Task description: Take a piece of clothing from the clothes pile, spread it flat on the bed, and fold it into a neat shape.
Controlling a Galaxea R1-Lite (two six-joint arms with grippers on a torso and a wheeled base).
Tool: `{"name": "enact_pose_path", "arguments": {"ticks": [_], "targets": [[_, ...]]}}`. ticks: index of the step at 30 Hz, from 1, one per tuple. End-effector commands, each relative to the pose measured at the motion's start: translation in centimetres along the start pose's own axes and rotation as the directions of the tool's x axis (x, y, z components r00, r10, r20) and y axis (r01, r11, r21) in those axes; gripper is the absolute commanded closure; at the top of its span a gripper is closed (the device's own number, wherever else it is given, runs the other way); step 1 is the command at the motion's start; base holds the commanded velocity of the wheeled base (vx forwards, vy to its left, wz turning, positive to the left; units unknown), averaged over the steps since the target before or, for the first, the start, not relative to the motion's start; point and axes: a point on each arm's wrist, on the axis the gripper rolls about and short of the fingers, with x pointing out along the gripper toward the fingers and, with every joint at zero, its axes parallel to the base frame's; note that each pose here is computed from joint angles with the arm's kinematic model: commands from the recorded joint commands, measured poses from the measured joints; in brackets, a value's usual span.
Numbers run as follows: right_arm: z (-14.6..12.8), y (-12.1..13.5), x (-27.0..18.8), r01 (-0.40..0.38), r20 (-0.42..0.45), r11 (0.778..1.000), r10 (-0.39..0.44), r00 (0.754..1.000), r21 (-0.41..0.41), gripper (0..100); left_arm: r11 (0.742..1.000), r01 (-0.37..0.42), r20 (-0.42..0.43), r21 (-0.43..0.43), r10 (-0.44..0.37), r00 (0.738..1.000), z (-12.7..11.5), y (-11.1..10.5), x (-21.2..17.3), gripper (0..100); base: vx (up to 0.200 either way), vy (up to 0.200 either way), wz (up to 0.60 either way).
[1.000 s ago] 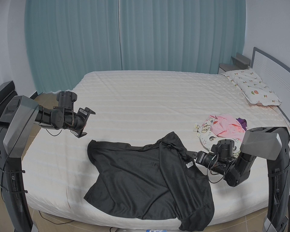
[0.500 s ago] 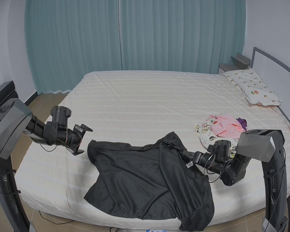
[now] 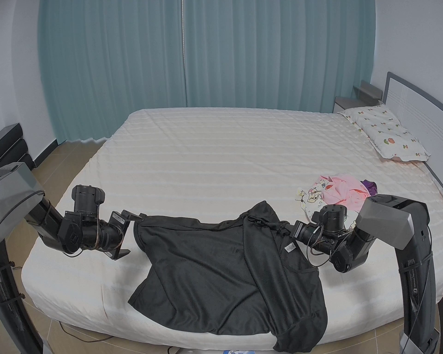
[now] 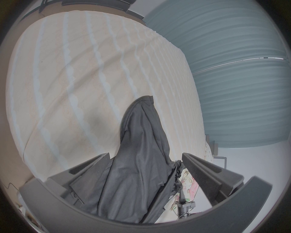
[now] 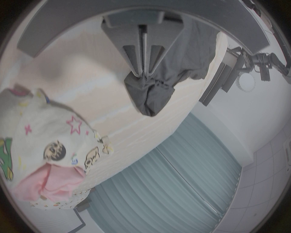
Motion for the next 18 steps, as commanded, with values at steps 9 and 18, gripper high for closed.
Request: {"name": "enact_pose_path", "arguments": {"ticks": [9,18], "targets": [[3.6,-1.9,1.7,0.059,0.185,0.998,-0.061,0.981,0.014,100,0.999,-0.045,-0.017,-0.005,0.045,0.999,-0.3,1.3,0.6,0,0.0,0.0,0.0],[3.2,-2.3,1.8,0.062,0.199,0.998,-0.064,0.978,0.015,0,0.999,-0.051,-0.021,-0.005,0.051,0.998,-0.4,1.5,0.7,0,0.0,0.0,0.0]]}}
